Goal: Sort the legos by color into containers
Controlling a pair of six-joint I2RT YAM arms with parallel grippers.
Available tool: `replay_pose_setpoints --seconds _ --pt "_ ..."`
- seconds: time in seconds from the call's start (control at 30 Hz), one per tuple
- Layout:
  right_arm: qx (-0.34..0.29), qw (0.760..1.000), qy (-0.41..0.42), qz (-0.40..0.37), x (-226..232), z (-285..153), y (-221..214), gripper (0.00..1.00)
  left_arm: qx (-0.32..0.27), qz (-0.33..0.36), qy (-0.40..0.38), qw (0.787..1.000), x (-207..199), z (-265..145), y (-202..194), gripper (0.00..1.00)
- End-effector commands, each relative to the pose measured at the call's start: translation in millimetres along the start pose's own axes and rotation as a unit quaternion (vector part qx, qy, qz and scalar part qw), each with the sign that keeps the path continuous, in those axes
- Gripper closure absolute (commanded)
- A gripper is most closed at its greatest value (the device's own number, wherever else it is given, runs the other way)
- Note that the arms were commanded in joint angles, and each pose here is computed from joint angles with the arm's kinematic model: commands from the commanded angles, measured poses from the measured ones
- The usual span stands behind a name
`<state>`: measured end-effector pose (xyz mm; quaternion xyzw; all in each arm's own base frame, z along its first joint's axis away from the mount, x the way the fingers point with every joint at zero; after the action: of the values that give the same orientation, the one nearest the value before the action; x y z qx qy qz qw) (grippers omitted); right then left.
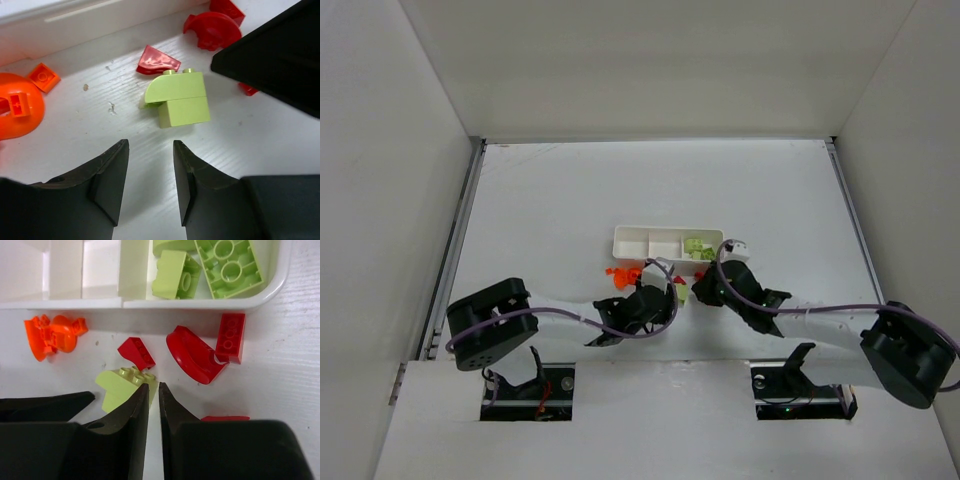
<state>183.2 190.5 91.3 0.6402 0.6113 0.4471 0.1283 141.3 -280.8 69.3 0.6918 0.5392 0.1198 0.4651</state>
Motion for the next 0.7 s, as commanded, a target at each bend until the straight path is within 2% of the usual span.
replay_pose_setpoints --seconds 0.0,0.23,0.53,0.67 --pt "0.005 1.000 0.012 -0.001 14 4 -3 0.81 -0.015 -0.016 -0.021 1.000 -11 -9 6 0.59" --pt "0.030 0.999 0.033 -0.015 37 6 -17 0.80 -0.019 -0.003 -0.027 0.999 -12 -8 4 0.46" --pt "0.008 1.000 0.015 -0.018 23 -6 -7 0.79 -0.048 0.037 0.003 0.998 -4 4 19 0.44" --pt "0.001 1.000 0.006 -0.014 13 -9 -3 0.79 -0.050 0.071 -0.007 0.996 -5 12 24 0.44"
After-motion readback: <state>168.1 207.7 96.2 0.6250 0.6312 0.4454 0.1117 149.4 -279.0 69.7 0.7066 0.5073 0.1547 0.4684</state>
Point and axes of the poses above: each gripper's point midway between its finger pads, its own z axis out along the fingers, its own x axis along the line the jaws close on, y = z × x, the point moved 7 cm from there along -z, back along the fingers, and after that the axes turned 8 degrees about -z, right-handed, at the moved point
